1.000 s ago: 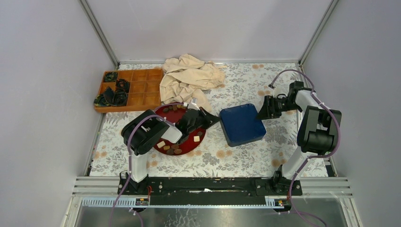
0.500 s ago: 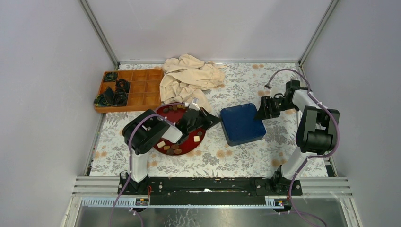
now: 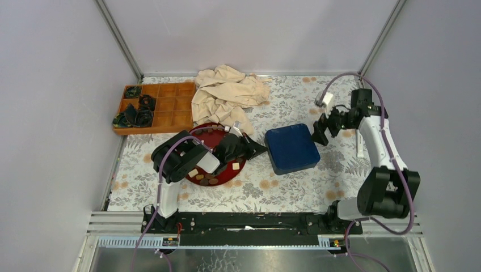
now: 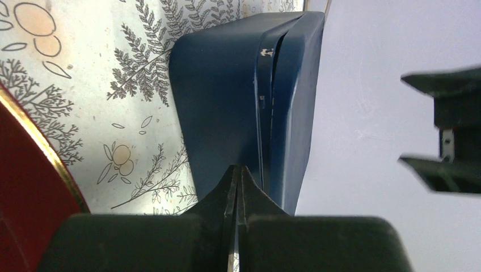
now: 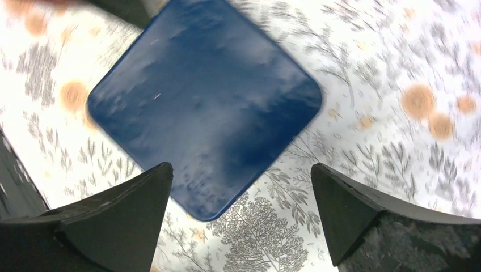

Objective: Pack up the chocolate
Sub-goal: Adjust the packing box at the center of the board.

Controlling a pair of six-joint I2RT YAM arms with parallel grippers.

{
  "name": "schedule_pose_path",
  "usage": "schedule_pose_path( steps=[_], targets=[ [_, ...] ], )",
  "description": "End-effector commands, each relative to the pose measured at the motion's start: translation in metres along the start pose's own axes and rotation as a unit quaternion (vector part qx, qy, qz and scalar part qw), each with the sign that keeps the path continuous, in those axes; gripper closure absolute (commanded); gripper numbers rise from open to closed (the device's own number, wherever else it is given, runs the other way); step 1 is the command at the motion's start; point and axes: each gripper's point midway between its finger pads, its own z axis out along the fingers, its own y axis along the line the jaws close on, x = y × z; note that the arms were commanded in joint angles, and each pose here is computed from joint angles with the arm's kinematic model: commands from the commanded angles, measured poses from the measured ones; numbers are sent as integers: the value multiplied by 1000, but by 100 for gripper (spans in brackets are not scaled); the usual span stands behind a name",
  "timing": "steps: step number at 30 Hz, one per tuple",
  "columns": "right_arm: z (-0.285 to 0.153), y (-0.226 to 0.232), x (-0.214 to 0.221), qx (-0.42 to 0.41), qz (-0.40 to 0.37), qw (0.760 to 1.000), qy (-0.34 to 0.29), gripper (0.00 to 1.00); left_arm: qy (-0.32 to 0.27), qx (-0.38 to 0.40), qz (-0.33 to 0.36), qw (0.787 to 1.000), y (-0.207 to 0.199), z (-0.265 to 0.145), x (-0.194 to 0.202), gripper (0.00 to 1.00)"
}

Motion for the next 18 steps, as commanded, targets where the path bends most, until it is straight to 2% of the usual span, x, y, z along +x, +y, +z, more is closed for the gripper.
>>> schedule_pose_path(
  steps=[1, 3, 5, 7, 11, 13, 15, 18],
  targets=[
    [-4, 76, 16, -122, -303, 942, -80, 0, -10, 42, 14, 999, -17, -3, -4, 99],
    [4, 94, 33, -143, -382, 908, -93, 0, -22, 51, 22, 998, -20, -6, -8, 98],
    [12, 99, 43, -157, -413, 894, -80, 0, -33, 61, 28, 997, -24, -9, -11, 98],
    [16, 89, 37, -142, -387, 908, -78, 0, -39, 67, 32, 996, -26, -11, -14, 97],
    [18, 59, 35, -122, -364, 923, -32, 0, -38, 66, 48, 996, -27, -9, -17, 96],
    [17, 40, 21, -95, -305, 947, -41, 0, -38, 62, 56, 996, -26, -8, -19, 96],
    [13, 17, 0, -64, -184, 979, -51, 2, -38, 62, 61, 996, -24, -8, -20, 95],
    [19, 7, -7, -66, -18, 996, -49, 4, -36, 63, 62, 995, -23, -7, -21, 95]
  ],
)
